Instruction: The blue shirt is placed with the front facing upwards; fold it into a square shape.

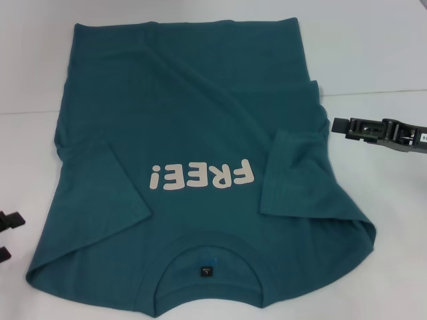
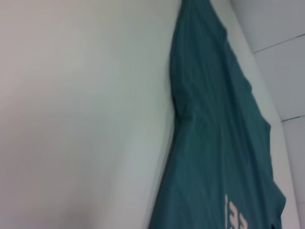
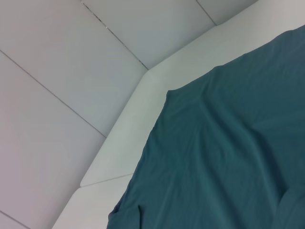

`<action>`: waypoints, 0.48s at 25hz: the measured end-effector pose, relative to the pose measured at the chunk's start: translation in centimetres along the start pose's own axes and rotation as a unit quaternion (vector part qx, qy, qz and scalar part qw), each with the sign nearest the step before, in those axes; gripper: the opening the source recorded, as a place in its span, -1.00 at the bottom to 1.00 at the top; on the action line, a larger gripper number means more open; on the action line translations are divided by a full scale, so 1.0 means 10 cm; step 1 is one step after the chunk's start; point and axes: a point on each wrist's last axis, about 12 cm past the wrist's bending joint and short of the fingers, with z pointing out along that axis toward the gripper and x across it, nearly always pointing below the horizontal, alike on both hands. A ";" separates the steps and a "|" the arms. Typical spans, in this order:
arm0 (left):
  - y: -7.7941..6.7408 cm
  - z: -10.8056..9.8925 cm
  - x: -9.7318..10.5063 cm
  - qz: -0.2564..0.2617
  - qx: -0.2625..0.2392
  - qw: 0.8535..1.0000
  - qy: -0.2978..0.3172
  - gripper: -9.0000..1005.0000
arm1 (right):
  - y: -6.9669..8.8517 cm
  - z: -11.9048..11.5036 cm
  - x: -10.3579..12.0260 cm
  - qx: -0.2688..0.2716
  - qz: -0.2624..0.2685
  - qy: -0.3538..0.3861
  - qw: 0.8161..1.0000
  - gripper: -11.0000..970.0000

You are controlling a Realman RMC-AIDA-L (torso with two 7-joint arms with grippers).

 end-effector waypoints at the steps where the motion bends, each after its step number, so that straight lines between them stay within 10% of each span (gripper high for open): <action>1: 0.01 0.00 0.01 -0.001 -0.002 1.000 0.003 0.81 | 0.00 0.00 0.00 0.000 0.000 0.000 1.000 0.39; 12: 0.01 0.03 0.07 0.041 -0.010 0.998 0.037 0.80 | -0.02 -0.02 0.04 0.003 0.000 0.001 1.000 0.39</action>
